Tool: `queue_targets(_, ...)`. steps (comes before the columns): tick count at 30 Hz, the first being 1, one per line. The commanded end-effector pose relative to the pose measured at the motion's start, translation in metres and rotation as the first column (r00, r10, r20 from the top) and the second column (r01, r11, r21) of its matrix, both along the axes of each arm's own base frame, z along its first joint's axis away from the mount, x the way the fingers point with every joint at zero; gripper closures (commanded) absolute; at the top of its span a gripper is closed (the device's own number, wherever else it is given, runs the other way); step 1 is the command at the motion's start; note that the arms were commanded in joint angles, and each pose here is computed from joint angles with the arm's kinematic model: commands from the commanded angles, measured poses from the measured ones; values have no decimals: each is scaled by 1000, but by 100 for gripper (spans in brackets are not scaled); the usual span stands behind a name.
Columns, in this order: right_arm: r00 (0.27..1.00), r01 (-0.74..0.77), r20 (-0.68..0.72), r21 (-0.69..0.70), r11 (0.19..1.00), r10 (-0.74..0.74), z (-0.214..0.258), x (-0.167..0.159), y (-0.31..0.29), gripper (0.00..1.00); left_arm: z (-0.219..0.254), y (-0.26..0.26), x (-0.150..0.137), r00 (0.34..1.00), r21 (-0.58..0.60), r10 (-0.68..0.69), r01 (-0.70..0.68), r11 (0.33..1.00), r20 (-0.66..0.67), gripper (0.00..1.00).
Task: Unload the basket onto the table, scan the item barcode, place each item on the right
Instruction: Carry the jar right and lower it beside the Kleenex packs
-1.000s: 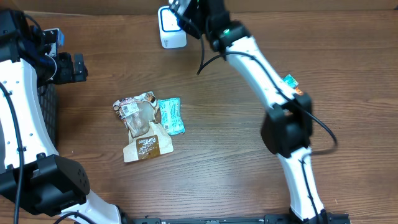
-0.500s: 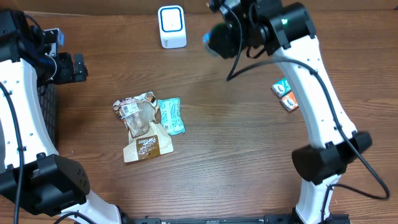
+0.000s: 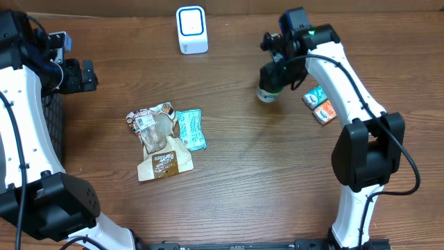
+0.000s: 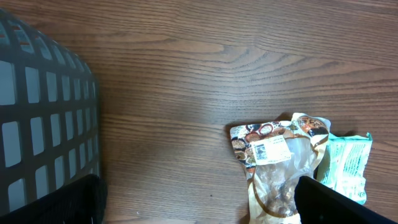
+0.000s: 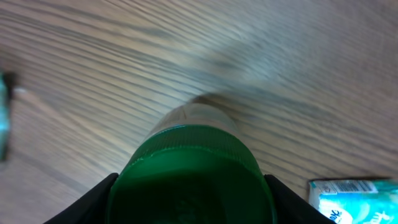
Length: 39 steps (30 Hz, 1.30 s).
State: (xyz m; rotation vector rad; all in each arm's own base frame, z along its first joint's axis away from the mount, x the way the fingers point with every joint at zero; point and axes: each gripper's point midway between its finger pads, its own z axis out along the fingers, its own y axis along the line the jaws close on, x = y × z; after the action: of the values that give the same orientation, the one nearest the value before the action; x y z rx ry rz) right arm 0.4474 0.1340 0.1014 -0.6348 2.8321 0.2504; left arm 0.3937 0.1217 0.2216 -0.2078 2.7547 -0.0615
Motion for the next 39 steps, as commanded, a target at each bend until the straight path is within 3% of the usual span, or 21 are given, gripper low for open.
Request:
queue_targets(1, 999, 35, -10, -35, 999, -36, -12, -3, -18, 53, 1, 0, 0, 1000, 5, -12, 12, 1000, 4, 1)
queue_targets(11, 997, 70, -4, -183, 981, -72, -25, -5, -47, 53, 1, 0, 0, 1000, 5, -12, 12, 1000, 4, 1)
queue_targets(25, 997, 70, -7, -187, 980, -72, -26, -6, -48, 44, 1, 0, 0, 1000, 5, -12, 12, 1000, 4, 0)
queue_targets(39, 996, 82, -8, -243, 967, -87, -27, -8, -60, 43, 1, 0, 0, 1000, 5, -12, 12, 1000, 4, 0)
